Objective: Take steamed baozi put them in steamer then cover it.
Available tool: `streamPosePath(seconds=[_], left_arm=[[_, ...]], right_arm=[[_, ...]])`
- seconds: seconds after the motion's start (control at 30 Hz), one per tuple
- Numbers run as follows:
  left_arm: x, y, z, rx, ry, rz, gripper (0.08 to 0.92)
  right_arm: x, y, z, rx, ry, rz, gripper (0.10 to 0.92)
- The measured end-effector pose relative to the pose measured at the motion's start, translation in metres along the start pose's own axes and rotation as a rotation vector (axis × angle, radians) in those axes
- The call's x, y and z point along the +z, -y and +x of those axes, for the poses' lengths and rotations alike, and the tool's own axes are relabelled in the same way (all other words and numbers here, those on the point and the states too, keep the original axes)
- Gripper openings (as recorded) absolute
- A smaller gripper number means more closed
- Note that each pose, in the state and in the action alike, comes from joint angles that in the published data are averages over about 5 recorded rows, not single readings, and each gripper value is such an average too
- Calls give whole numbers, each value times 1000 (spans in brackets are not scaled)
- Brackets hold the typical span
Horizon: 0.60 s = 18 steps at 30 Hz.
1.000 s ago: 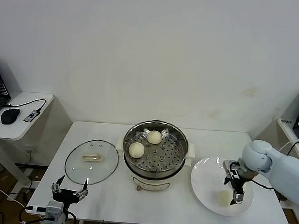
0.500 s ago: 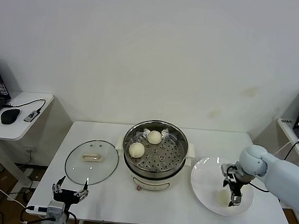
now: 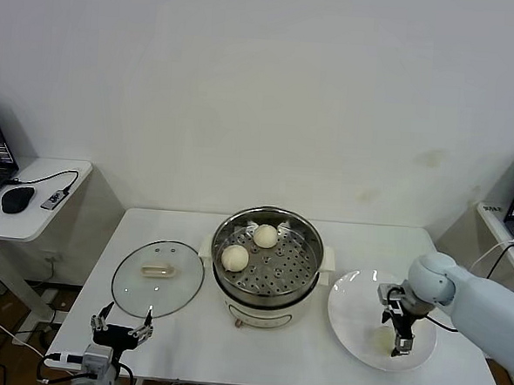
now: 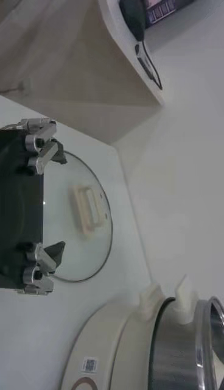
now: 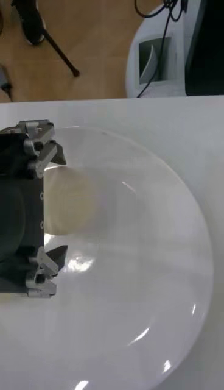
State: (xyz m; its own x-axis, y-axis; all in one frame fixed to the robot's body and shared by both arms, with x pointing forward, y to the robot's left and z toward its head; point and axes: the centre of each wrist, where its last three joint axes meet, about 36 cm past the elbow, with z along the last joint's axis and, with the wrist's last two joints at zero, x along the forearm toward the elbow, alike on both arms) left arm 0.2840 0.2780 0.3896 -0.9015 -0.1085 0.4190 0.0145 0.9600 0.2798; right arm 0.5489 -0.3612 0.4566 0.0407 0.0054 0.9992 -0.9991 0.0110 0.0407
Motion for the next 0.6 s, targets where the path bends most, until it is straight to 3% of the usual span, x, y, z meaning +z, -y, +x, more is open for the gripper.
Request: streamPosePath(seconds=[0.23, 0.6], left_arm=[[0, 1, -1, 2, 1, 1, 823], [-2, 3, -1, 5, 6, 4, 823]], right_arm=[[4, 0, 0, 1, 0, -10, 640], [11, 2, 16, 7, 9, -29, 611]])
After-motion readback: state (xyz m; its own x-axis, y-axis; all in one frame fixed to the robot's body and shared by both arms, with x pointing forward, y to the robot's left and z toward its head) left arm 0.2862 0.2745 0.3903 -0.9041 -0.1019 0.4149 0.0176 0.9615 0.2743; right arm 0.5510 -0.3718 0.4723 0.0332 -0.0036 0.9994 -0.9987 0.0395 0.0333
